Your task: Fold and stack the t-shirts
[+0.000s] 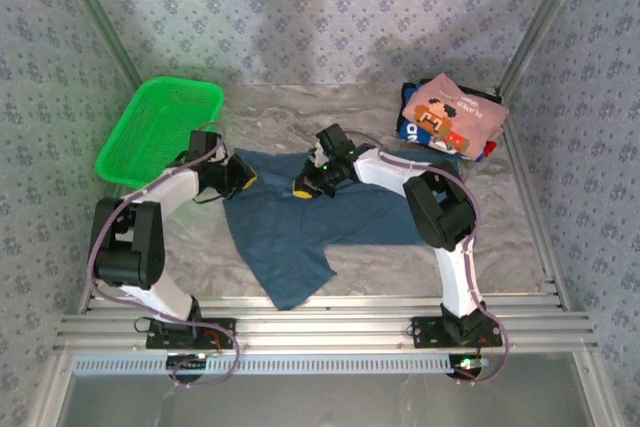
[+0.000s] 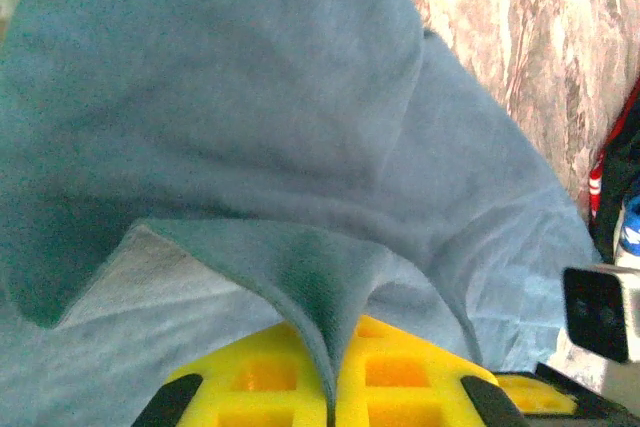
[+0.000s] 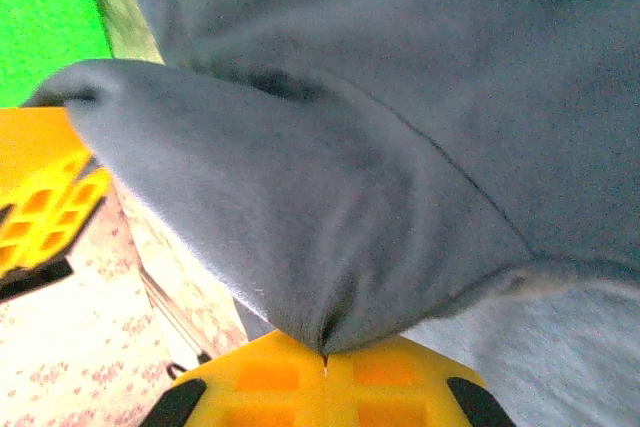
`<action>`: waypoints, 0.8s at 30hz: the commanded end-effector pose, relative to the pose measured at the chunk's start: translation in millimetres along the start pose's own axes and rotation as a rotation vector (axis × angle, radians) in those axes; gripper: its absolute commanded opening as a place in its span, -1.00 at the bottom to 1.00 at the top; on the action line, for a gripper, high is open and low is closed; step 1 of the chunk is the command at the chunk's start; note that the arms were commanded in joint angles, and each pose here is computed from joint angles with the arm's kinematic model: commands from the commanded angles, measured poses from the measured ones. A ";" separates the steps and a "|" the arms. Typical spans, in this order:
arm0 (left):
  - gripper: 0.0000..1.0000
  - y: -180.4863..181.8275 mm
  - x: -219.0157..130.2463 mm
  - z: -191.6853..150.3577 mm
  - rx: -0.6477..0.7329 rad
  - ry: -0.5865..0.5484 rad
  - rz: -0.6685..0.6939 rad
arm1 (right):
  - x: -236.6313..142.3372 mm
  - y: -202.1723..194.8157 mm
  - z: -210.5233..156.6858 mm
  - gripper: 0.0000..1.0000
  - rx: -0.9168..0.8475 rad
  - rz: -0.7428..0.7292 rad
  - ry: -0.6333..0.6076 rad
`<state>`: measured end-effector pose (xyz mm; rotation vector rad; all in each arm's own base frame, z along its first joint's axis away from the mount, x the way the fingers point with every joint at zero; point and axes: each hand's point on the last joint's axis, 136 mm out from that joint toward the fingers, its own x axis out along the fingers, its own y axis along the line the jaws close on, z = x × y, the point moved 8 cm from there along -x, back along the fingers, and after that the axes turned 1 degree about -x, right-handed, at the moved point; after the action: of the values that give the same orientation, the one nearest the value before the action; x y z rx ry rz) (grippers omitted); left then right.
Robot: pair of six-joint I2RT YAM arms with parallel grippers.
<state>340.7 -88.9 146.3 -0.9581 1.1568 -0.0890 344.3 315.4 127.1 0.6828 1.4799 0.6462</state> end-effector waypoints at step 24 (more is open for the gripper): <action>-1.00 41.1 -42.1 -78.6 -0.064 0.094 0.068 | -17.5 -33.4 -32.1 -1.00 -0.021 0.096 0.300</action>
<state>252.5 -92.2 148.2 -0.9749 1.2734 -0.1014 321.3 283.8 119.9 0.6633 1.6489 0.8365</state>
